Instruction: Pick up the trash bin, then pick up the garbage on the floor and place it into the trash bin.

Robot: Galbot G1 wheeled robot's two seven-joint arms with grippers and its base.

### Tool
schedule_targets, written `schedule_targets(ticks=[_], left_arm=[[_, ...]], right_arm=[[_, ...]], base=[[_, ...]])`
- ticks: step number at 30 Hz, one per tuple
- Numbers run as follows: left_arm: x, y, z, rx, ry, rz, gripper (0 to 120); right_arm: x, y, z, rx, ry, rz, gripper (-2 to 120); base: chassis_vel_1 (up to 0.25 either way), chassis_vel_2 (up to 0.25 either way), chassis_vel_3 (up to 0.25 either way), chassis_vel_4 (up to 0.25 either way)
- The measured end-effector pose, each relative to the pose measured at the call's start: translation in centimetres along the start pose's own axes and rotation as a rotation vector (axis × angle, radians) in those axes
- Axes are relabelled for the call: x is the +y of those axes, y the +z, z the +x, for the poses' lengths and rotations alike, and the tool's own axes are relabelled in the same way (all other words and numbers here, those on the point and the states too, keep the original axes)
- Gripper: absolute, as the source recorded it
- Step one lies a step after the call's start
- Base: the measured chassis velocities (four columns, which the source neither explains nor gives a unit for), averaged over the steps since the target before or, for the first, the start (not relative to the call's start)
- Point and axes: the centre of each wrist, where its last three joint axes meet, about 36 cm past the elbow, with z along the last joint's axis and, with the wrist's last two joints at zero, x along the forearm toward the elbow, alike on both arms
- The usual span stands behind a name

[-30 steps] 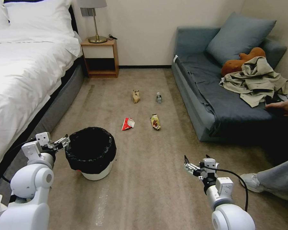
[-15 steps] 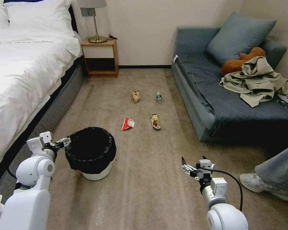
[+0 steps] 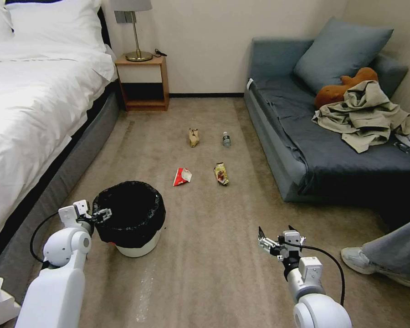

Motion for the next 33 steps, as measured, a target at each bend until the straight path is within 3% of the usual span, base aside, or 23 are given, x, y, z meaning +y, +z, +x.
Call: schedule_targets(ticks=[3, 6, 14, 16, 23, 27, 33], left_arm=[[-0.3, 0.4, -0.7, 0.012, 0.002, -0.004, 93], [-0.5, 0.6, -1.2, 0.013, 0.004, -0.010, 86], [-0.5, 0.8, -1.2, 0.015, 0.017, -0.019, 57], [-0.3, 0.9, -1.1, 0.014, 0.021, -0.018, 46], [0.3, 1.5, -0.8, 0.009, 0.049, -0.016, 26], [0.7, 1.8, -0.3, 0.002, 0.059, -0.003, 8], [0.8, 1.9, 0.4, -0.012, 0.062, 0.000, 5]], right_arm=[[0.2, 0.1, 0.1, 0.003, -0.001, -0.001, 100], [0.3, 0.2, 0.1, 0.004, -0.003, -0.002, 100], [0.6, 0.2, 0.2, 0.005, -0.007, -0.004, 100], [0.8, 0.3, 0.2, 0.007, -0.013, -0.006, 100], [1.2, 0.3, 0.3, 0.010, -0.022, -0.009, 100], [1.2, 0.4, 0.3, 0.013, -0.024, -0.008, 100], [1.3, 0.5, 0.3, 0.016, -0.027, -0.009, 100]], base=[[0.000, 0.000, 0.000, 0.000], [0.000, 0.000, 0.000, 0.000], [0.000, 0.000, 0.000, 0.000], [0.000, 0.000, 0.000, 0.000], [0.000, 0.000, 0.000, 0.000], [0.000, 0.000, 0.000, 0.000], [0.000, 0.000, 0.000, 0.000]])
